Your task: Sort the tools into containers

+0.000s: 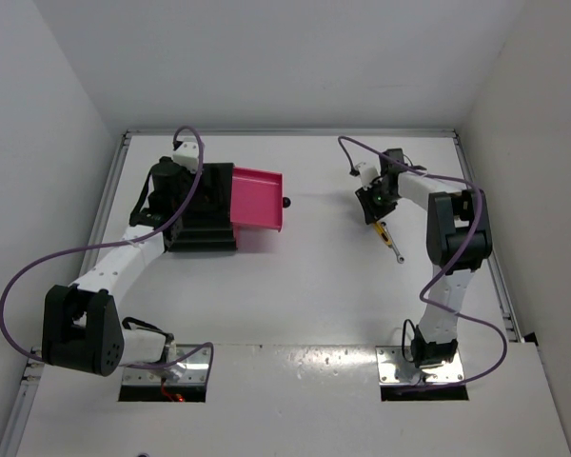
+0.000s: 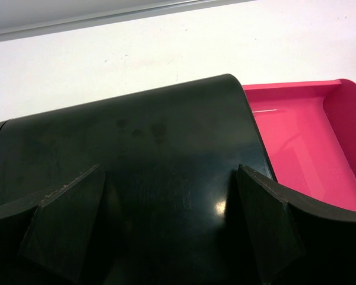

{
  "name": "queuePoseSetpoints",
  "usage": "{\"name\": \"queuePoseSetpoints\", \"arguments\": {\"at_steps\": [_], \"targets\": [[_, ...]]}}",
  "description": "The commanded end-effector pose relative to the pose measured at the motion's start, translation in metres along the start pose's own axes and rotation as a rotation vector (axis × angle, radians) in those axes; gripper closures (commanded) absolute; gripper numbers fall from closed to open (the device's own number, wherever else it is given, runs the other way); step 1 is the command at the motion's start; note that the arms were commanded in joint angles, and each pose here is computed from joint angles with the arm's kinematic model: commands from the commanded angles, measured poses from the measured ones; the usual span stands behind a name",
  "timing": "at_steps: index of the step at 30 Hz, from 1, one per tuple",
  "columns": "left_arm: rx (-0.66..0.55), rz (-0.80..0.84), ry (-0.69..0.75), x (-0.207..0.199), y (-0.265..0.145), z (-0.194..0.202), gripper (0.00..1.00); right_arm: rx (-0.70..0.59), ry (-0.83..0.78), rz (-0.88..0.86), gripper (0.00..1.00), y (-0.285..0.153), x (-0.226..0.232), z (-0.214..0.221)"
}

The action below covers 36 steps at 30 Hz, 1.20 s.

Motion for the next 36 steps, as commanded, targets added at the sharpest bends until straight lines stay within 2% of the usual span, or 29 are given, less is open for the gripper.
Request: {"name": "queuePoseSetpoints", "arguments": {"at_steps": [1,5,7,12,13,18,24,29,33,34,36], "targets": [[0.343,-0.001,-0.011,0.002,-0.014,0.100,0.00,-0.002,-0.024,0.010,0.67,-0.007,0.002,0.000],[0.343,-0.001,-0.011,0.002,-0.014,0.100,0.00,0.016,-0.020,0.003,0.66,-0.007,0.001,0.008],[0.343,-0.001,-0.011,0.002,-0.014,0.100,0.00,0.023,-0.027,-0.002,0.69,-0.006,0.002,0.011],[0.352,-0.001,-0.011,0.002,-0.015,0.101,0.00,0.027,-0.024,-0.016,0.88,-0.010,0.006,0.012],[0.352,-0.001,-0.011,0.002,-0.015,0.101,0.00,0.022,-0.024,-0.024,0.95,-0.009,0.007,0.011],[0.352,-0.001,-0.011,0.002,-0.015,0.101,0.00,-0.035,-0.018,-0.109,1.00,-0.028,0.031,-0.013],[0.352,-0.001,-0.011,0.002,-0.015,0.101,0.00,-0.233,0.038,-0.222,1.00,-0.082,0.065,-0.076],[0.343,-0.001,-0.011,0.002,-0.016,0.098,0.00,-0.509,0.079,-0.262,1.00,-0.148,0.086,-0.152],[0.361,-0.002,-0.011,0.002,-0.013,0.102,0.00,-0.699,0.101,-0.312,1.00,-0.182,0.105,-0.204],[0.362,0.008,-0.013,0.001,-0.013,0.102,0.00,-0.762,0.067,-0.322,1.00,-0.195,0.115,-0.223],[0.360,0.008,-0.013,0.001,-0.011,0.100,0.00,-0.778,0.083,-0.345,1.00,-0.194,0.124,-0.237]]}}
Point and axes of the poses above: each gripper's point midway between its finger pads, its own y axis out along the fingers, its own x axis along the line the jaws close on, z = x × y, the point moved 1 cm from there along -y, back along the fingers, and after that the axes turned 2 degrees about -y, right-handed, at the moved point
